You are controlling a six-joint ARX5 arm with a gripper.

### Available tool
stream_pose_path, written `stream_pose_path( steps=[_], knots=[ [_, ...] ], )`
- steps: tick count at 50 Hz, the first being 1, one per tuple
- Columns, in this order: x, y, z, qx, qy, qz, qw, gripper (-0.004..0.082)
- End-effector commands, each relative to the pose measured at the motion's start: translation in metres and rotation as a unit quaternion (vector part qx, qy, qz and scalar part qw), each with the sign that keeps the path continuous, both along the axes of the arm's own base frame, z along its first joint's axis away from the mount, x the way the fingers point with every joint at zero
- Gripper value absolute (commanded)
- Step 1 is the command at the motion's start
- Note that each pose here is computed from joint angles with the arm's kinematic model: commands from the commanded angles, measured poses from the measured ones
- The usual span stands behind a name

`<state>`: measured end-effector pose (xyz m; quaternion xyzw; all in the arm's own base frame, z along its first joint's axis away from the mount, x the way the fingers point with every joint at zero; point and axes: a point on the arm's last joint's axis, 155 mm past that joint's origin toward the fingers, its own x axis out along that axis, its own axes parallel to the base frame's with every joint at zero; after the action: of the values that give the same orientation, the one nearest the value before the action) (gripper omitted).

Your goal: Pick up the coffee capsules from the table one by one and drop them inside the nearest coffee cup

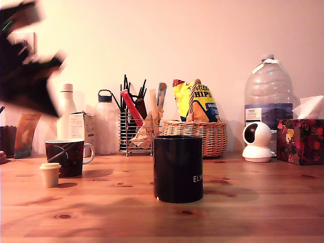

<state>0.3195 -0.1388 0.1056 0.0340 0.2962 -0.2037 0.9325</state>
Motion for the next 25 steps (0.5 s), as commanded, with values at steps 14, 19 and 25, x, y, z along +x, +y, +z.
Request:
stream_pose_path(
  steps=[14,19,25],
  knots=[
    [-0.017,0.028,-0.039,-0.013,-0.020,0.032,0.9992,0.0009],
    [-0.020,0.033,-0.044,-0.015,-0.026,0.037,0.9989,0.0009],
    [-0.019,0.036,-0.045,-0.016,-0.029,0.042,0.9986,0.0019]
  ],
)
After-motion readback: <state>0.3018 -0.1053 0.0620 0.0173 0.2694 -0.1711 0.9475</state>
